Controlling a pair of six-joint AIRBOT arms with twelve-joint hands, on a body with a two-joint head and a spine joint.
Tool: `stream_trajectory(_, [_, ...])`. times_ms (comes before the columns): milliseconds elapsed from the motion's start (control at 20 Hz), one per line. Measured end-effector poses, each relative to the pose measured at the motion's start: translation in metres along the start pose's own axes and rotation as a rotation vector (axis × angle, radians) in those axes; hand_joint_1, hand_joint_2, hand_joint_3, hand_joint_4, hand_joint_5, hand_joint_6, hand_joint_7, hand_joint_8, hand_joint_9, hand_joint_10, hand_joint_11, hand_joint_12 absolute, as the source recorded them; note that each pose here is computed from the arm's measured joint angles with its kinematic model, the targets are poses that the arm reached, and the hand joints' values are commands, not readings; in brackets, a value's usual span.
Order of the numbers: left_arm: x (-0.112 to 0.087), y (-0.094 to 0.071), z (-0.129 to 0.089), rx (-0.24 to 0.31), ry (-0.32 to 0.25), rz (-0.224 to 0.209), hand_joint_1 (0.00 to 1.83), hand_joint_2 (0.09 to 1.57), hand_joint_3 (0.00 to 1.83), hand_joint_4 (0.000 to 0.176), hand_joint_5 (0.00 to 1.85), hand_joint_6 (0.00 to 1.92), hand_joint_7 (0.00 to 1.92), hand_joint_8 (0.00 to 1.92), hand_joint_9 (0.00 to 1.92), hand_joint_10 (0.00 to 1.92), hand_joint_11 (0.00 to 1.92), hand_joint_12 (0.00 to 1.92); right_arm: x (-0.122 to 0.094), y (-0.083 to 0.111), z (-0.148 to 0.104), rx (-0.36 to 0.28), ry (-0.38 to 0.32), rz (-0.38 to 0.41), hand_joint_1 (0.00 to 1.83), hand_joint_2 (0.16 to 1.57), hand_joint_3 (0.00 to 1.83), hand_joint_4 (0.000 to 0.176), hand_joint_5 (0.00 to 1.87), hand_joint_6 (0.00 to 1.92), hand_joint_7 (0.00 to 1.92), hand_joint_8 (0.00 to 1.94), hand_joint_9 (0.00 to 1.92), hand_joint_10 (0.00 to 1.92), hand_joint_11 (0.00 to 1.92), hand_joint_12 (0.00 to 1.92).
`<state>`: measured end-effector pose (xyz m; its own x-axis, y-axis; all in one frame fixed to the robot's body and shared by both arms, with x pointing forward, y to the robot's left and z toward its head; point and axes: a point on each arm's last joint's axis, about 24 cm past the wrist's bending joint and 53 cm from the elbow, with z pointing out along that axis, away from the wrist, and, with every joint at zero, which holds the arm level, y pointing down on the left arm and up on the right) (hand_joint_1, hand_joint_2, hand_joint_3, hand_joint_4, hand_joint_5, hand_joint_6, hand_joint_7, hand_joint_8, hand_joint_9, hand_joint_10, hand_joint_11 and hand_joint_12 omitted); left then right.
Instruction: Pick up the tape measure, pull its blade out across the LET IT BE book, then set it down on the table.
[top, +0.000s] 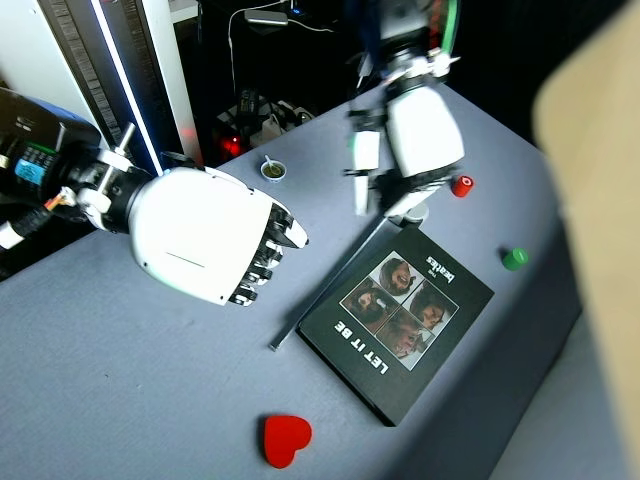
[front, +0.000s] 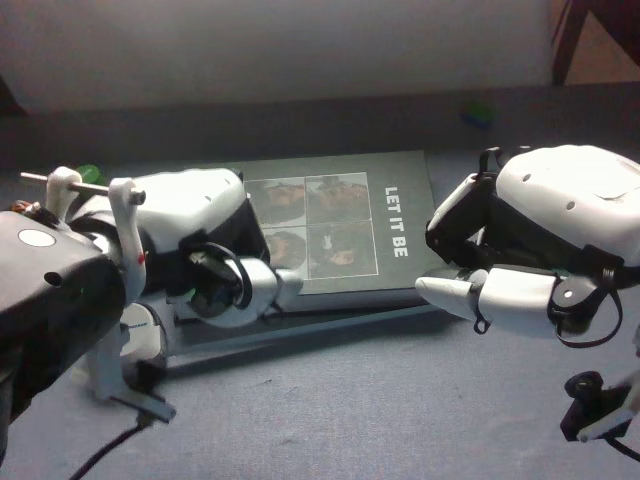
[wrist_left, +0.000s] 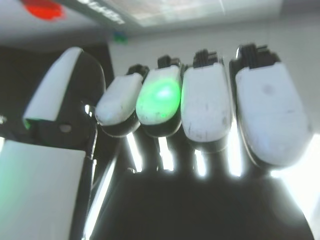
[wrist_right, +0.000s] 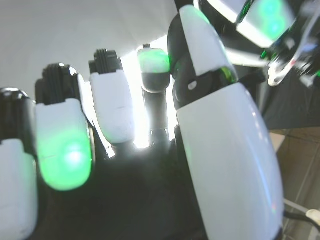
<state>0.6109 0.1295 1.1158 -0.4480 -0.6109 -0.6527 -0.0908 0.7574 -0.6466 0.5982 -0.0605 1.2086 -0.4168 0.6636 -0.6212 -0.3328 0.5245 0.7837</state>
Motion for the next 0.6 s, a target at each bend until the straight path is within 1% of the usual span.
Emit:
stream_trajectory(50, [-0.008, 0.002, 0.000, -0.008, -0.031, 0.008, 0.70, 1.29, 0.00, 0.000, 1.19, 1.92, 1.31, 1.92, 1.38, 1.92, 1.48, 1.92, 0.000, 0.001, 0.000, -0.006, 0.000, -0.014, 0.99, 1.35, 0.00, 0.176, 1.24, 1.92, 1.53, 1.94, 1.71, 1.92, 1.89, 1.92])
stream_trajectory(150, [-0.012, 0.005, 0.000, -0.021, -0.048, 0.004, 0.66, 1.24, 0.00, 0.000, 1.17, 1.92, 1.23, 1.92, 1.30, 1.92, 1.43, 1.92, 0.001, -0.004, -0.001, 0.004, 0.005, -0.053, 0.98, 1.34, 0.00, 0.176, 1.24, 1.92, 1.51, 1.94, 1.69, 1.92, 1.89, 1.92])
stream_trajectory(250, [-0.013, 0.005, 0.000, -0.023, -0.052, 0.003, 0.66, 1.24, 0.00, 0.000, 1.15, 1.92, 1.14, 1.92, 1.20, 1.92, 1.36, 1.92, 0.005, -0.012, -0.002, 0.024, 0.019, -0.072, 0.94, 1.35, 0.00, 0.176, 1.27, 1.92, 1.48, 1.94, 1.67, 1.92, 1.87, 1.92])
stream_trajectory(350, [-0.012, 0.004, -0.001, -0.021, -0.050, 0.004, 0.69, 1.23, 0.00, 0.000, 1.12, 1.92, 1.07, 1.92, 1.12, 1.92, 1.29, 1.92, 0.005, -0.011, -0.002, 0.021, 0.019, -0.080, 0.89, 1.35, 0.00, 0.176, 1.29, 1.92, 1.46, 1.94, 1.65, 1.92, 1.88, 1.92])
stream_trajectory(450, [-0.010, 0.003, -0.001, -0.016, -0.043, 0.001, 0.69, 1.22, 0.00, 0.000, 1.11, 1.92, 1.06, 1.92, 1.10, 1.92, 1.27, 1.92, 0.005, -0.013, -0.001, 0.031, 0.012, -0.105, 0.88, 1.35, 0.00, 0.176, 1.32, 1.92, 1.46, 1.94, 1.66, 1.92, 1.90, 1.92])
stream_trajectory(500, [-0.010, 0.002, -0.001, -0.014, -0.042, -0.002, 0.65, 1.19, 0.00, 0.000, 1.07, 1.92, 1.02, 1.92, 1.07, 1.92, 1.27, 1.92, 0.004, -0.014, 0.000, 0.038, 0.003, -0.111, 0.85, 1.35, 0.00, 0.176, 1.35, 1.92, 1.49, 1.94, 1.67, 1.92, 1.92, 1.92])
stream_trajectory(550, [-0.013, -0.004, -0.001, -0.006, -0.047, -0.017, 0.60, 1.15, 0.00, 0.165, 1.01, 1.92, 1.00, 1.92, 1.06, 1.92, 1.25, 1.92, 0.004, -0.015, 0.000, 0.044, -0.012, -0.126, 0.88, 1.32, 0.00, 0.176, 1.31, 1.92, 1.50, 1.94, 1.70, 1.92, 1.92, 1.92])
stream_trajectory(600, [-0.015, -0.007, -0.001, 0.005, -0.053, -0.014, 0.59, 1.14, 0.00, 0.174, 1.02, 1.92, 1.02, 1.92, 1.09, 1.92, 1.27, 1.92, 0.002, -0.016, 0.000, 0.045, -0.025, -0.133, 0.91, 1.31, 0.00, 0.176, 1.28, 1.92, 1.49, 1.94, 1.70, 1.92, 1.92, 1.92])
